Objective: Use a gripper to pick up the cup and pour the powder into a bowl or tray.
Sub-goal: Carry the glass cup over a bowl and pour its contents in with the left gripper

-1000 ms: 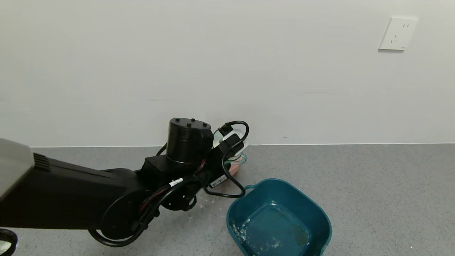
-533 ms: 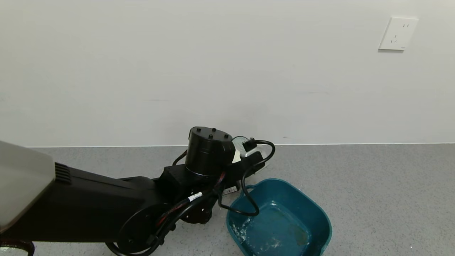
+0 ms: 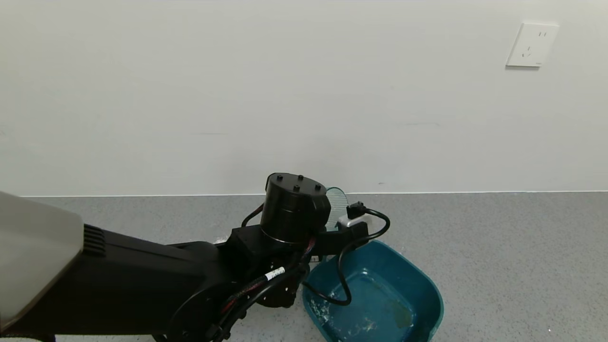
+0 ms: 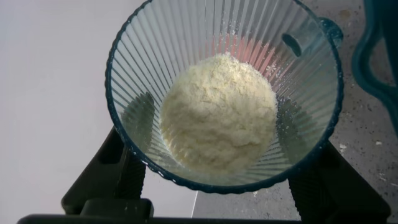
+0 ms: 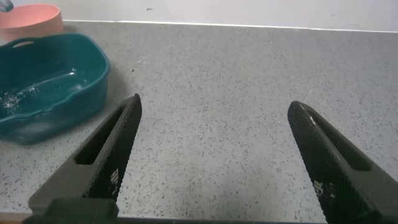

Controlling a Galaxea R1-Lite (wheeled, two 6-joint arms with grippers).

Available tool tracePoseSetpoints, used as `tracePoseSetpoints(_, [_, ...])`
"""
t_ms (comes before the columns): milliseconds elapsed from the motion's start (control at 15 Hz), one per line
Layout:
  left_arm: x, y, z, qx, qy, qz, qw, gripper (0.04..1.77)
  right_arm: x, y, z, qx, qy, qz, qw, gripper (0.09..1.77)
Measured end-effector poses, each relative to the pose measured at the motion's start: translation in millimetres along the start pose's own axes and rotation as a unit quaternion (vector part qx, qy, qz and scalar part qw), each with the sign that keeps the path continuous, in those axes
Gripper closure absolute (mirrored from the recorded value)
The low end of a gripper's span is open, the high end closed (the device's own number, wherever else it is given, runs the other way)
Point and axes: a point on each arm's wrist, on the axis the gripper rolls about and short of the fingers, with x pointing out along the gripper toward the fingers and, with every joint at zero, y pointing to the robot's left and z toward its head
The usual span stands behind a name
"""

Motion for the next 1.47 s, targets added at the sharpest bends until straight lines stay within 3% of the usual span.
tracePoseSetpoints(200, [-3,-4.7,3,0.012,-0.002,-0.007,0.9999,0.53,0,0,0,0.0,0.0,0.0,1.0,0.15])
tracePoseSetpoints(600, [-7,-10.5,9,0.076,-0.014,-0.01,0.9969,0.53,0,0,0,0.0,0.0,0.0,1.0,0.15])
tracePoseSetpoints(1467, [-11,-18.7,16,0.17,-0.018,-0.013,0.9853,0.53,0,0,0,0.0,0.0,0.0,1.0,0.15])
